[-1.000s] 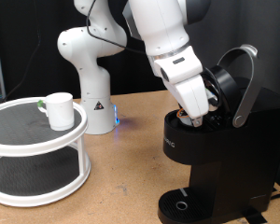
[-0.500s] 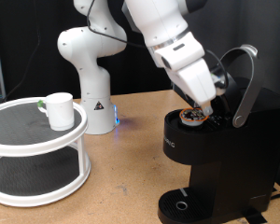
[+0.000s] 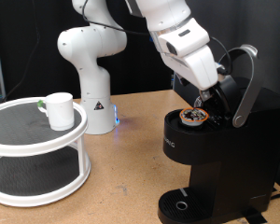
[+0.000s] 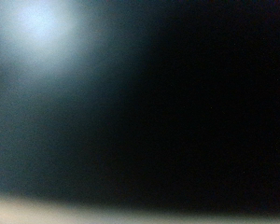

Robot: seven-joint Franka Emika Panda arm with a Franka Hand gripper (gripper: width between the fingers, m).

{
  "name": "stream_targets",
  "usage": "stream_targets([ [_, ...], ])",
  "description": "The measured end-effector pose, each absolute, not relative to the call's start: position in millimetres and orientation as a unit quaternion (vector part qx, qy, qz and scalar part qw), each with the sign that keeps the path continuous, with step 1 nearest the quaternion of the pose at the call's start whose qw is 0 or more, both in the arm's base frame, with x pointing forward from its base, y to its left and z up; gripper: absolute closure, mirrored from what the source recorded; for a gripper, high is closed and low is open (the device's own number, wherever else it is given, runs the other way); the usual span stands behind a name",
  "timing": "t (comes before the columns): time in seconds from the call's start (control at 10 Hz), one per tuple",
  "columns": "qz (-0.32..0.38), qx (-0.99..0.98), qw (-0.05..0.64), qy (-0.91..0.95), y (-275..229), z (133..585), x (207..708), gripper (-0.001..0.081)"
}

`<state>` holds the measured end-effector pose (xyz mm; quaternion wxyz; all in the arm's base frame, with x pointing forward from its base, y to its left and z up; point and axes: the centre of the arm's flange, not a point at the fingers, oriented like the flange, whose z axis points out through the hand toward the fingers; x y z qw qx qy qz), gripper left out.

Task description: Make a cup of coffee with the keurig machine

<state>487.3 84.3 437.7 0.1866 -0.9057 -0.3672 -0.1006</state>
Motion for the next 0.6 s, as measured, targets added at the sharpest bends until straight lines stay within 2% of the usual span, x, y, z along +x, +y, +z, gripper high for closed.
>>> stream_targets([
  [0.6,-0.076,-0.927,0.15,-0.336,76,417,475,-0.0002],
])
